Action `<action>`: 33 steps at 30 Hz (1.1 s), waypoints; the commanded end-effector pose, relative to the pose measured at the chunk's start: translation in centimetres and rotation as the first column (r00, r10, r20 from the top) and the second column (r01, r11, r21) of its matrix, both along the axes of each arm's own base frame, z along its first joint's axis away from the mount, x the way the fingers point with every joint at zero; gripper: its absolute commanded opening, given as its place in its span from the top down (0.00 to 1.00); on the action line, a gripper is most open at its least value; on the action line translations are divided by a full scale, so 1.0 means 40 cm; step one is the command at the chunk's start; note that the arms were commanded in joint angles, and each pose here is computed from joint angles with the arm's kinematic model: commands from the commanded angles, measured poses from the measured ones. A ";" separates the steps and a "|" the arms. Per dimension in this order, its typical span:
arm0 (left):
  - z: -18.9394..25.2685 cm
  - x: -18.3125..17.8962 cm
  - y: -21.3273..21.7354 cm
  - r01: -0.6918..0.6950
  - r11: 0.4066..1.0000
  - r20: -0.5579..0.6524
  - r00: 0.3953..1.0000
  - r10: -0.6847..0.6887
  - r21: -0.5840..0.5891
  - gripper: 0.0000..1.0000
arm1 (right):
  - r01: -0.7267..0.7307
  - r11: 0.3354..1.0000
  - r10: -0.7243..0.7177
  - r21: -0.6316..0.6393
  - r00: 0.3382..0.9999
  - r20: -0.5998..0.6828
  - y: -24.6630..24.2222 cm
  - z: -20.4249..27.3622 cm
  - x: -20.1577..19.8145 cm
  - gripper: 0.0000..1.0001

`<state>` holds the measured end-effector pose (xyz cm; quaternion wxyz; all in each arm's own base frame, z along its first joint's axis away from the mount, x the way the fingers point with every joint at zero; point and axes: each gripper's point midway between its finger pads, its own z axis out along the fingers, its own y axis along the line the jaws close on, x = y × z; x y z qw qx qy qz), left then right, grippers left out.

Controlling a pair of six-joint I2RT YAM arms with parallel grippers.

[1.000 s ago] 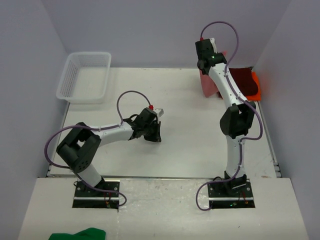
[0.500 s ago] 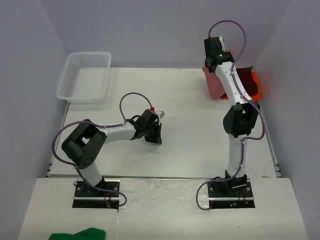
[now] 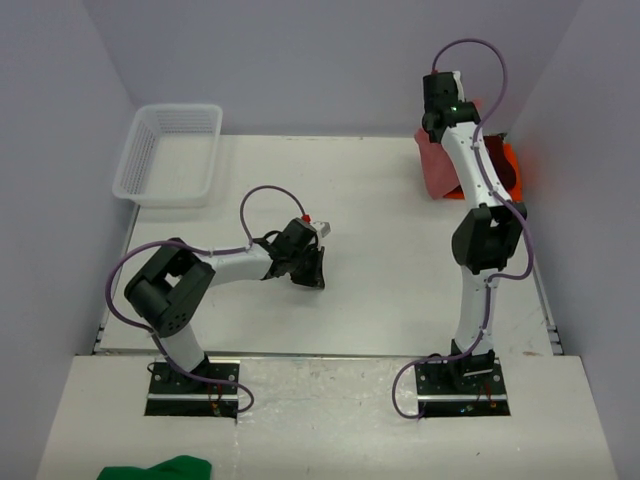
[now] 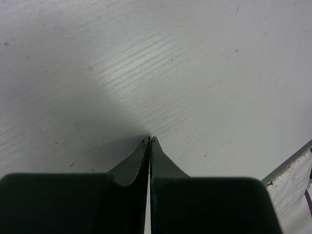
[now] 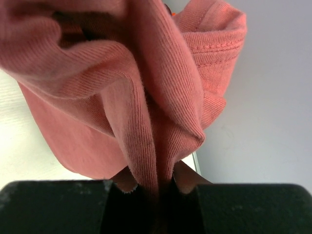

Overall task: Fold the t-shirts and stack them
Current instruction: Put the neatly folded tshirt into the corner of the board with the right arm

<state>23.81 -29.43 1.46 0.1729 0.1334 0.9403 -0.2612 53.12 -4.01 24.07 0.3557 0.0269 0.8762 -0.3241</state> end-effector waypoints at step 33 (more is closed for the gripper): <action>-0.071 -0.041 -0.021 0.058 0.998 -0.072 0.996 -0.058 0.002 1.00 | 0.224 0.966 -0.218 -0.126 0.974 0.061 -0.321 -0.172 0.145 0.96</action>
